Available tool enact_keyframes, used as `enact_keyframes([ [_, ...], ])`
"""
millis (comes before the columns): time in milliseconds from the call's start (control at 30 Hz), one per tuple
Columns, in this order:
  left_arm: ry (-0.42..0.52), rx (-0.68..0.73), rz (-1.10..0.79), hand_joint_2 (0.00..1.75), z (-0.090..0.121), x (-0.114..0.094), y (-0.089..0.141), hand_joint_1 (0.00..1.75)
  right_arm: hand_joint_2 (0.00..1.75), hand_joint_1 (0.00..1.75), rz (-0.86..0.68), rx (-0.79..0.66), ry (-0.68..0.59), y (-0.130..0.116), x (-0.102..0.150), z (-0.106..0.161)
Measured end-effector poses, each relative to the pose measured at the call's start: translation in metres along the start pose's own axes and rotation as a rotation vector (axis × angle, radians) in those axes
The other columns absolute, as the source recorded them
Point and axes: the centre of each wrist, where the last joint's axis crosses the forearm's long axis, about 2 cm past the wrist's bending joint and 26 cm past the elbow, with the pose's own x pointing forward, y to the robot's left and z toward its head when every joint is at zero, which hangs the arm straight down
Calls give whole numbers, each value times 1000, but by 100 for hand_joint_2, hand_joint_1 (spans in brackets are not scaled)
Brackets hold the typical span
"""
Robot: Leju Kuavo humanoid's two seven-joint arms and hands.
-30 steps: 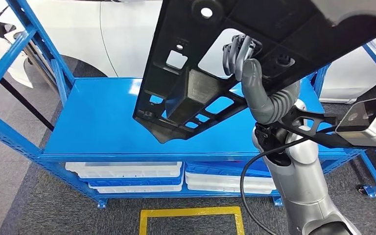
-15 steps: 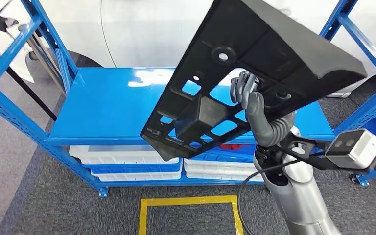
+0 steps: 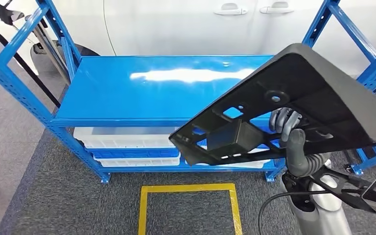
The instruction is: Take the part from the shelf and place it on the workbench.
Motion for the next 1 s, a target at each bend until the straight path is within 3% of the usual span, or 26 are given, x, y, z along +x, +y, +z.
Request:
enact_keyframes([
  [267, 64, 11, -36, 0, 2, -3, 0, 0, 175, 175, 66, 5, 28, -4, 13, 13],
  [600, -6, -13, -21, 0, 1, -3, 1, 0, 175, 175, 25, 31, 35, 3, 17, 21],
  [1000, -27, -3, -16, 0, 0, 1, 3, 0, 175, 175, -24, 43, 39, 3, 16, 19],
])
